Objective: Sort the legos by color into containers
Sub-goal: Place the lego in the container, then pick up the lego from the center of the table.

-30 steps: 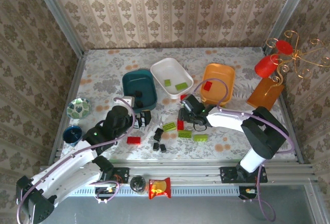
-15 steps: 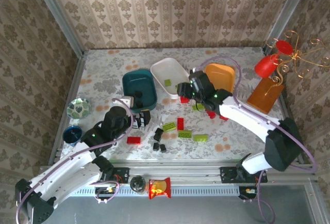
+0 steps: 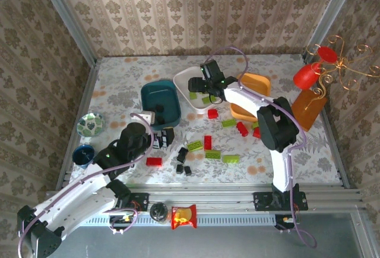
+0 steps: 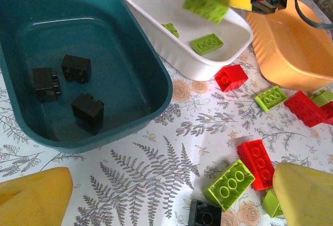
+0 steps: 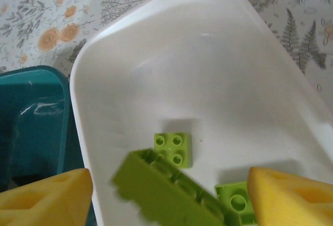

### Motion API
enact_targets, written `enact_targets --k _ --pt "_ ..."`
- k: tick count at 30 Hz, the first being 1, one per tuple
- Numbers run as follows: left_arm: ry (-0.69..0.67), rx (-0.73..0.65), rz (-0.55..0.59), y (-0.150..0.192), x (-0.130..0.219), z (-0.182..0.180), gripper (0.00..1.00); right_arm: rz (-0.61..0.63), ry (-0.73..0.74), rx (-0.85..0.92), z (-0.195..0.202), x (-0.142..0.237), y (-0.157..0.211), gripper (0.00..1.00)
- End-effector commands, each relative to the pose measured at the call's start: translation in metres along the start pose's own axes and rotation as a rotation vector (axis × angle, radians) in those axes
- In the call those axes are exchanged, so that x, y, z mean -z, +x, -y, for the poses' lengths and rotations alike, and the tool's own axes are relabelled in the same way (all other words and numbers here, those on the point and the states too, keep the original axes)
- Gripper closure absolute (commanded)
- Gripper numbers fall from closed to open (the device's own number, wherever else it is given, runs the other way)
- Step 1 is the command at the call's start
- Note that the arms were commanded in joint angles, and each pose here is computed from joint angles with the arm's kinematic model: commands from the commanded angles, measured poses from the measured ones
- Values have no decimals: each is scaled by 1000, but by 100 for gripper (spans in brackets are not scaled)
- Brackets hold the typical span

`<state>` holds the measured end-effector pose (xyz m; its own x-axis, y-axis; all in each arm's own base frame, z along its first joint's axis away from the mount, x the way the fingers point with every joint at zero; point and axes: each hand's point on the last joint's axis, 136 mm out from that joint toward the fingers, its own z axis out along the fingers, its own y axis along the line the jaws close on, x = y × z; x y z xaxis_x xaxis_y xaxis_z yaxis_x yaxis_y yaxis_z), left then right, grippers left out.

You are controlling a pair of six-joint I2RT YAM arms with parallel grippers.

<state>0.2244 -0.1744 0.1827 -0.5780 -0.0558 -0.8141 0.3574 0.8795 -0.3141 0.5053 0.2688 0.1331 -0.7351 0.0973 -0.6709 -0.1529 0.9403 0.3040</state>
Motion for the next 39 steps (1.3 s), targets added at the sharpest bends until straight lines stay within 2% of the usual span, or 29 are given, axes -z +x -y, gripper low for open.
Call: enact_targets --k 1,4,7,12,17,22,26,32,39 --pt "15 3 -9 -2 4 5 0 43 -49 34 -14 29 -25 16" --pt "21 -3 -13 -2 3 6 0 74 -57 35 -13 58 -25 14" --pt "31 -1 -14 -1 2 8 0 76 -66 1 -6 88 -11 14" --pt "49 7 -23 2 -1 11 0 14 -99 -74 11 124 45 16" --pt "49 0 -54 10 -6 10 0 -124 -78 -56 21 141 120 22" --pt "36 0 -69 15 -9 7 0 -277 -42 -16 20 133 191 28" --pt "33 7 -70 16 -10 7 0 -309 -71 -9 8 117 218 29" --pt "27 5 -80 19 -10 5 0 -334 -61 18 1 96 234 33" --pt "28 15 -77 22 -9 3 0 -317 15 58 11 87 227 42"
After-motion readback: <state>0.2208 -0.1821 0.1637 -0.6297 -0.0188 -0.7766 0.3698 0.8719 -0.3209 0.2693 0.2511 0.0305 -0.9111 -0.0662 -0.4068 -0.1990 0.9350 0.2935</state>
